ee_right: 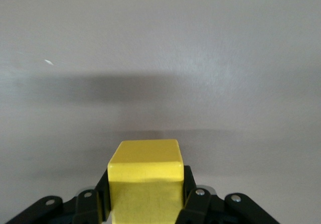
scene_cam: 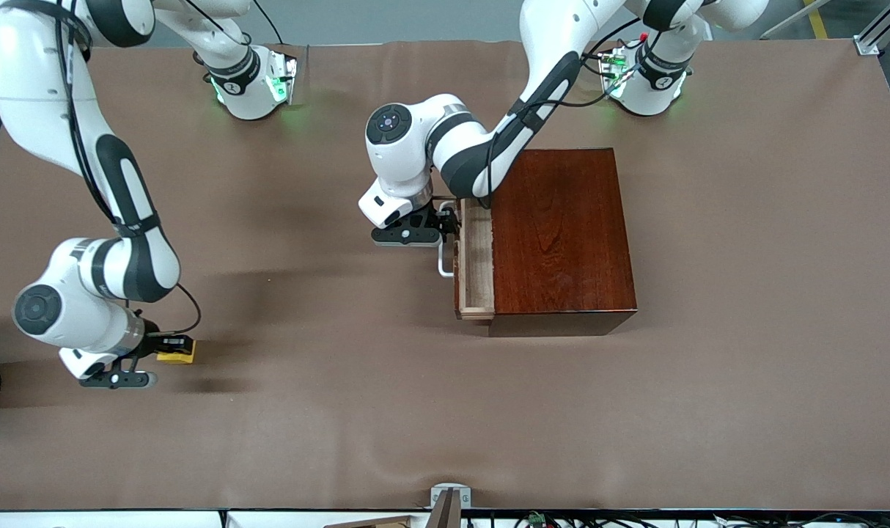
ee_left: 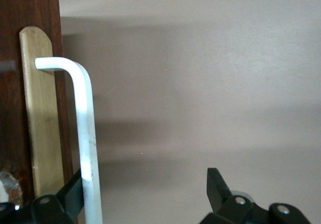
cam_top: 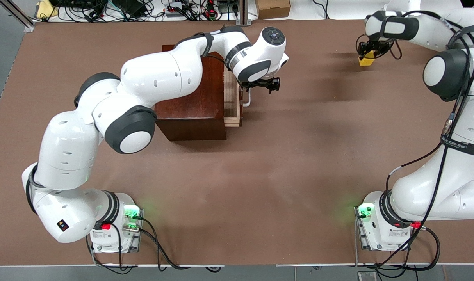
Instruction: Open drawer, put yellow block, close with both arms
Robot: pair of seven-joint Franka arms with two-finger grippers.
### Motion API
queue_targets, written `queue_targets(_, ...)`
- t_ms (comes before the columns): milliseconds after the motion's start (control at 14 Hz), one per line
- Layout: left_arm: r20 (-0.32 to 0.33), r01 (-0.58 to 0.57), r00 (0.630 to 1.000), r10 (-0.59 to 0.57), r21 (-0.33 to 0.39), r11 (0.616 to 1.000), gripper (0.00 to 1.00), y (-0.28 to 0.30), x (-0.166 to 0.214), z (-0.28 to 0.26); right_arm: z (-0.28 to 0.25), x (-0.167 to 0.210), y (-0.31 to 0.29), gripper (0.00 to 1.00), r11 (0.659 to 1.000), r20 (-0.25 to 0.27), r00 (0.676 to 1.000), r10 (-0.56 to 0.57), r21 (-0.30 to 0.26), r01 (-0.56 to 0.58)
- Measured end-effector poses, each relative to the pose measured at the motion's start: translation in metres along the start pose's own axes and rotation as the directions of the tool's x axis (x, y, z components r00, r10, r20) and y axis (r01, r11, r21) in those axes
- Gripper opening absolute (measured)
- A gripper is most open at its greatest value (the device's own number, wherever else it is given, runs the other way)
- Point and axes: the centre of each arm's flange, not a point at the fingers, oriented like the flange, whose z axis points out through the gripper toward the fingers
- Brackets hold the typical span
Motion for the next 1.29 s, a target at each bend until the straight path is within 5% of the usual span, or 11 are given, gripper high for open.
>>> queue_targets(643, -0.008, 0.041, 0.999, -0.043, -0.156, 0.987, 1.0, 0.017, 0.002, -0.011, -0.089, 0.002, -0.022, 0.56, 0.966, -0.065, 0.964, -0.257, -0.015, 0.257)
queue_targets(1286, -0.009, 0.064, 0.998, -0.068, -0.231, 0.971, 1.0, 0.025, 0.002, -0.014, -0.11, 0.005, -0.018, 0.56, 0.861, -0.075, 0.858, -0.508, -0.047, 0.506)
